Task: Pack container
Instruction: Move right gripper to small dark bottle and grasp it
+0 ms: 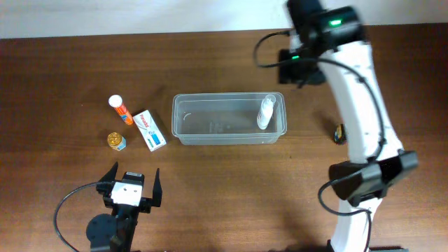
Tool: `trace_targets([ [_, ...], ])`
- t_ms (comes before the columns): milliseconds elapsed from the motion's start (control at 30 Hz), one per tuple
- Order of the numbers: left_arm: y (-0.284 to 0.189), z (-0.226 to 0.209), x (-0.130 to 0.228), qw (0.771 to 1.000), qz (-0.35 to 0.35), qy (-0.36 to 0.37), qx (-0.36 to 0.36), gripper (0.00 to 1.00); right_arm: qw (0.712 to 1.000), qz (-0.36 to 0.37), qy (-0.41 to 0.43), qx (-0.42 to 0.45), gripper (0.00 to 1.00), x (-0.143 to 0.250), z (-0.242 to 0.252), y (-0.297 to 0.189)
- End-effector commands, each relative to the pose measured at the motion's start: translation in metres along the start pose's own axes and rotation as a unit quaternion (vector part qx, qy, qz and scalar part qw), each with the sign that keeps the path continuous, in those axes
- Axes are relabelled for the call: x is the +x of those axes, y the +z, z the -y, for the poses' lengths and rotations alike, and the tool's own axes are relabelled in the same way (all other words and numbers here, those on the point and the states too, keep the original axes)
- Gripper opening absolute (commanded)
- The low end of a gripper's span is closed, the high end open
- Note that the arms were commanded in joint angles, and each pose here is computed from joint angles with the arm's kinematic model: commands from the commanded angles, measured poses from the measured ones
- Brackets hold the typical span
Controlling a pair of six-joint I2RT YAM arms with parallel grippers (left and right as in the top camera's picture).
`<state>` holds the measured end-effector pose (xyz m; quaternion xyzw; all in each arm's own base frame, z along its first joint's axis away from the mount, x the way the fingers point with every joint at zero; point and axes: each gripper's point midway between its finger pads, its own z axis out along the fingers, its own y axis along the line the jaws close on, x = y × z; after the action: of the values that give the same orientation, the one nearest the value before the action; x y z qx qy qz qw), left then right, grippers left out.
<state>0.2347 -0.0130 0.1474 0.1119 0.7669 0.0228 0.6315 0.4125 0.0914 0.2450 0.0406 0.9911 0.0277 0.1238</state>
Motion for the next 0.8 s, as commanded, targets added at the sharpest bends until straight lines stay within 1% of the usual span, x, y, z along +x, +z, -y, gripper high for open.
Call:
trace_targets([
  [0, 0.000, -0.002, 0.001, 1.000, 0.000, -0.003, -0.004, 0.99, 1.000, 0.019, 0.020, 0.003, 0.58, -0.009, 0.043, -0.021],
  [33, 0.000, -0.002, 0.001, 1.000, 0.000, -0.003, -0.004, 0.99, 0.999, 0.017, 0.030, -0.006, 0.59, -0.009, 0.052, -0.022],
  [100, 0.000, -0.002, 0.001, 1.000, 0.000, -0.003, -0.004, 0.99, 0.998, 0.015, 0.057, -0.011, 0.60, -0.010, 0.071, -0.023],
  [133, 0.000, -0.002, 0.001, 1.000, 0.000, -0.003, -0.004, 0.99, 0.997, 0.011, 0.072, -0.006, 0.60, -0.011, 0.089, -0.021],
  [267, 0.000, -0.002, 0.001, 1.000, 0.000, -0.003, -0.004, 0.99, 0.996, -0.015, 0.089, 0.010, 0.61, -0.002, 0.128, -0.009],
  [367, 0.000, -0.002, 0.001, 1.000, 0.000, -0.003, -0.004, 0.99, 0.993, -0.055, 0.103, 0.018, 0.61, 0.014, 0.152, 0.007],
  [500, 0.000, -0.002, 0.001, 1.000, 0.000, -0.003, -0.004, 1.00, 0.983, -0.126, 0.126, 0.031, 0.61, 0.052, 0.184, 0.029],
  [600, 0.000, -0.002, 0.001, 1.000, 0.000, -0.003, -0.004, 0.99, 0.976, -0.166, 0.140, 0.022, 0.61, 0.074, 0.198, 0.045],
  [667, 0.000, -0.002, 0.001, 1.000, 0.000, -0.003, -0.004, 1.00, 0.974, -0.172, 0.145, 0.005, 0.61, 0.079, 0.200, 0.053],
  [767, 0.000, -0.002, 0.001, 1.000, 0.000, -0.003, -0.004, 0.99, 0.975, -0.169, 0.147, 0.004, 0.61, 0.078, 0.202, 0.058],
])
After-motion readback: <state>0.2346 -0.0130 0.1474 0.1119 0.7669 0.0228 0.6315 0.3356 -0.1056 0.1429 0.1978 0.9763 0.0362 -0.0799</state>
